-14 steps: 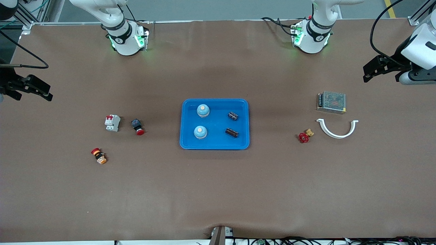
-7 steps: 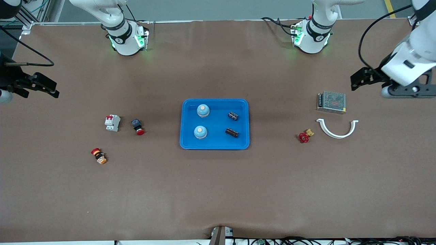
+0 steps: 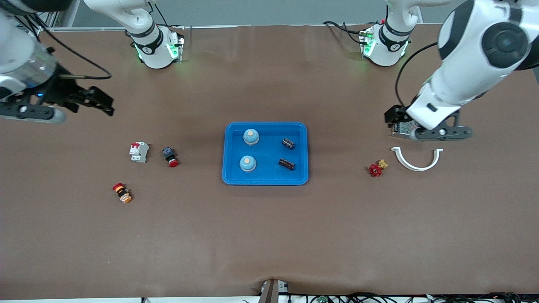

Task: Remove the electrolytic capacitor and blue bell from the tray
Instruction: 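Reach the right gripper to a bell while the left gripper reaches a capacitor, then grasp the blue bell with the right gripper while the left grasps a capacitor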

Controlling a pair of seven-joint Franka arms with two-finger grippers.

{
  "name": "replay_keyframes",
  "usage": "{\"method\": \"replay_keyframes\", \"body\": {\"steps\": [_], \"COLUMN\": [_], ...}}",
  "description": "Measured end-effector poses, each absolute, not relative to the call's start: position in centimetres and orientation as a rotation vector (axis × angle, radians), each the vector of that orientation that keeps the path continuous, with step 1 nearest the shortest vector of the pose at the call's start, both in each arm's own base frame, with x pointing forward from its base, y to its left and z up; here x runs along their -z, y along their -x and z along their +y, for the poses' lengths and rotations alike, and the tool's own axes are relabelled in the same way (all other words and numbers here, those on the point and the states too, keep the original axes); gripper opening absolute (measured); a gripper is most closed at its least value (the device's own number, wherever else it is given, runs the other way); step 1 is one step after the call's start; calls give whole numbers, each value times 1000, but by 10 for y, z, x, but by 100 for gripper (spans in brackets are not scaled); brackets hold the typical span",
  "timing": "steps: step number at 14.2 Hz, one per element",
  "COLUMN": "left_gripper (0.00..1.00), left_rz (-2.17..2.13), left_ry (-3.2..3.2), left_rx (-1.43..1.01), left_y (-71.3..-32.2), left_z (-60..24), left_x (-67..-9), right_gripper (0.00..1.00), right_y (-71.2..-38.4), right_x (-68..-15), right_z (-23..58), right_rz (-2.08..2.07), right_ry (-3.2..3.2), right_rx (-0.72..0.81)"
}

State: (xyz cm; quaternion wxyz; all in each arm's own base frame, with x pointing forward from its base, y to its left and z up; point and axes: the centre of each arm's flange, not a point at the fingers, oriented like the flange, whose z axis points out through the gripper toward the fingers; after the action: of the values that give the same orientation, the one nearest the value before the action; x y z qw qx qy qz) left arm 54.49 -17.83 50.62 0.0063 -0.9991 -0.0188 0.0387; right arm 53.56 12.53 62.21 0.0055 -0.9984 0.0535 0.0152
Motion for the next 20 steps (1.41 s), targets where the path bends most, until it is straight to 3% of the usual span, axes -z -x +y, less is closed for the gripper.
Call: {"method": "replay_keyframes", "body": {"steps": [5,12,20], "left_gripper": [100,94,83], "left_rz": [-339,-773,-1190], "left_ry": [3137,3090,2960], "left_rx": [-171,-209,-271], "left_y": [-549,-537,-510], "left_z": [-251,-330,-399], "left_x": [-436,-358,-272], "right_gripper": [100,100,100], "right_y": [-511,-491,-465], "right_x": [-603,-498,-386], "right_z": [225,311,404], "right_rz": [210,235,182], "right_ry": [3123,3080,3087], "right_rx": [-27,64,46]}}
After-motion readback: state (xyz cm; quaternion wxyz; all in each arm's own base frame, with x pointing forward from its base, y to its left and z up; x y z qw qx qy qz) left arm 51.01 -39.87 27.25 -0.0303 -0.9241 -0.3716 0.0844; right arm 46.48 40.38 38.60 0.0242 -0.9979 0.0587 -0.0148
